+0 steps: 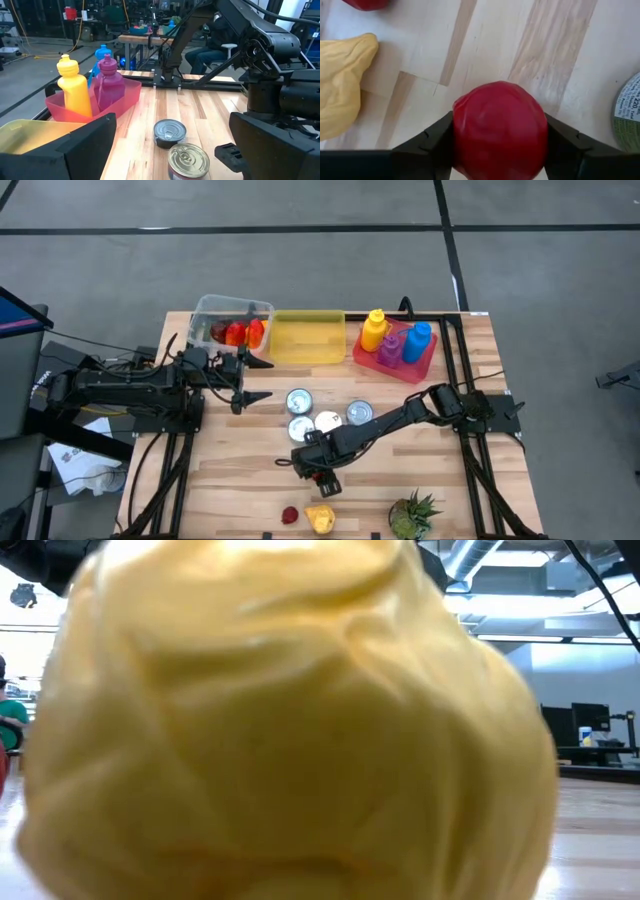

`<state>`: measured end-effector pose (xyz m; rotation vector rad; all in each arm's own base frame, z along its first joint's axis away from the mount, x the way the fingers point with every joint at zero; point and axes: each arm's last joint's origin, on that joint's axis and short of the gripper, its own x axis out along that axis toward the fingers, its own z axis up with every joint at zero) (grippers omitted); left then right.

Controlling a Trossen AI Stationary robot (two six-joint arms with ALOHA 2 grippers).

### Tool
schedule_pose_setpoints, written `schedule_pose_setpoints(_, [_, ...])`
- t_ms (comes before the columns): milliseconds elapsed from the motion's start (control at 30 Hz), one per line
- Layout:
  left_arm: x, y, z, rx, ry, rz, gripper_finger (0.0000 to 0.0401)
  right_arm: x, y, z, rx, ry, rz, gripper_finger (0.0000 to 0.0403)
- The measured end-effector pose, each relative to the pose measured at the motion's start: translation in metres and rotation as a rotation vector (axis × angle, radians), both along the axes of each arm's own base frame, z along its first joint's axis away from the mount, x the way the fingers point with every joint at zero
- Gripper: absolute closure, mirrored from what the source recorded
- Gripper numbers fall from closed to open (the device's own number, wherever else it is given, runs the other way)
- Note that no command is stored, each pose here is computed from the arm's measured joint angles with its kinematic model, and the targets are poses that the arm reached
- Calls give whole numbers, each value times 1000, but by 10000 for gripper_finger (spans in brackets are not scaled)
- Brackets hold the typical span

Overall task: Pick & Place Food Item
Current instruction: Put the red apple into the transparent bin

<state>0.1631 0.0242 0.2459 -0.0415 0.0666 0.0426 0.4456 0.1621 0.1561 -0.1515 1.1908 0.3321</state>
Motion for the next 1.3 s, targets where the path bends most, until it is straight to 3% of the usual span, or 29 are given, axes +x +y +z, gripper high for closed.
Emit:
schedule_pose_setpoints(300, [-2, 1, 0, 56, 11, 39, 22, 10, 5, 8, 40, -132, 19, 185])
schedule_pose_setpoints(567, [-17, 4, 2, 107, 38, 137, 27, 34, -1, 35, 77, -457, 84, 185])
schedule_pose_setpoints(800, [-37, 10, 2, 133, 77, 243, 27, 60, -32, 60, 155, -770, 107, 185])
schedule_pose_setpoints(967, [-52, 17, 6, 139, 57, 458, 27, 72, -63, 76, 207, -940, 103, 185])
schedule_pose_setpoints(1300, [-71, 20, 13, 133, -12, 664, 27, 83, -142, 85, 150, -1052, -26, 185])
